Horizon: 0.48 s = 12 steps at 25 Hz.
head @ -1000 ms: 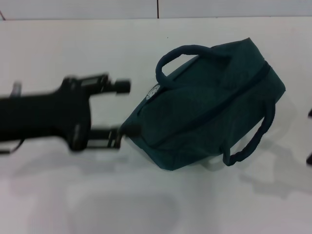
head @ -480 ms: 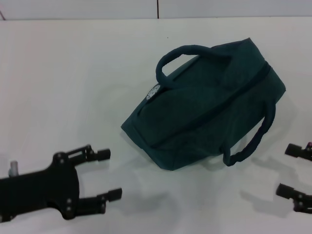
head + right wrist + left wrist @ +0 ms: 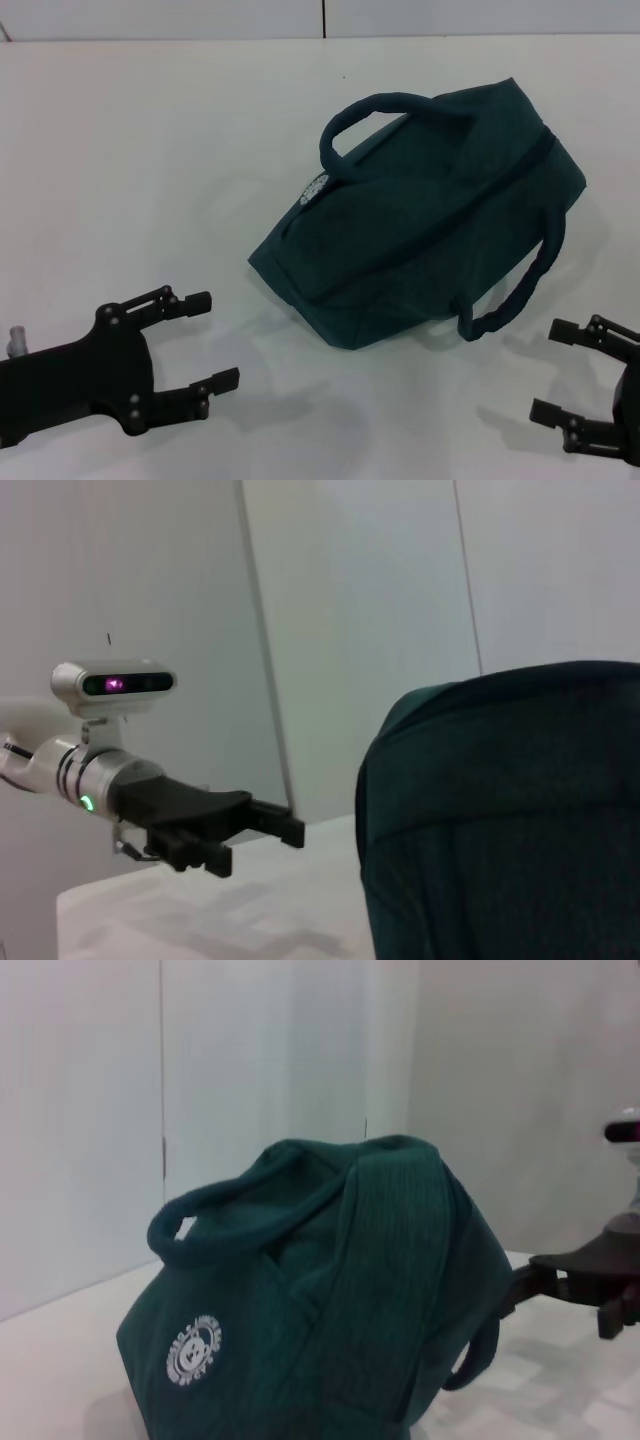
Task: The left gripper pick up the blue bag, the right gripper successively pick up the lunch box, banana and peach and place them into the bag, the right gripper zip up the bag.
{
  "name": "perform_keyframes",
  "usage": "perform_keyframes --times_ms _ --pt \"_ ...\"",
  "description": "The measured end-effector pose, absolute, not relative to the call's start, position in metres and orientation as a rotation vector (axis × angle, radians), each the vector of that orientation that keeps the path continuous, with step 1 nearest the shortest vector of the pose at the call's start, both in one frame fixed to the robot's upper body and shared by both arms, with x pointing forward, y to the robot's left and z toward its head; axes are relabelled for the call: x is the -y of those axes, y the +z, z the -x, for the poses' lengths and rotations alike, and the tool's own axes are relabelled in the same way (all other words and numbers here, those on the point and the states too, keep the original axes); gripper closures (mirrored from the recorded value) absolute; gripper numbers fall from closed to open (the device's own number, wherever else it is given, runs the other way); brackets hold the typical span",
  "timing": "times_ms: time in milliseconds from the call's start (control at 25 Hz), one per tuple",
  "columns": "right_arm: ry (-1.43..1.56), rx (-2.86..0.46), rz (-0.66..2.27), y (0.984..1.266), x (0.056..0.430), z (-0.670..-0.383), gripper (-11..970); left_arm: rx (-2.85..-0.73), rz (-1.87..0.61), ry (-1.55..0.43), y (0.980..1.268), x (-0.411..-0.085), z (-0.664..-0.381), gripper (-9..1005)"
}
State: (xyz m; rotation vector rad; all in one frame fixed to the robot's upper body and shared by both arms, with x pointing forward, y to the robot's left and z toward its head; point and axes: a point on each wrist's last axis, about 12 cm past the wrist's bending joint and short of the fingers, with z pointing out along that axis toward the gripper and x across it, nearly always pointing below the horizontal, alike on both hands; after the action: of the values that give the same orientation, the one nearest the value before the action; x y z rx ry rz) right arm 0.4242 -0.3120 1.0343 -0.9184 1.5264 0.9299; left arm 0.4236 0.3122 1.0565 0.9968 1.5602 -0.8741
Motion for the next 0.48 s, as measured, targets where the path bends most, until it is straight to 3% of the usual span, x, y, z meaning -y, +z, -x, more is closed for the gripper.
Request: perform_keyframes --times_ms 480 --pt "0.944 -1.519 0.914 1.0317 0.3098 -0.4199 84 -1.554 -0.989 -0.883 1.0563 -0.3113 -0.4243 171"
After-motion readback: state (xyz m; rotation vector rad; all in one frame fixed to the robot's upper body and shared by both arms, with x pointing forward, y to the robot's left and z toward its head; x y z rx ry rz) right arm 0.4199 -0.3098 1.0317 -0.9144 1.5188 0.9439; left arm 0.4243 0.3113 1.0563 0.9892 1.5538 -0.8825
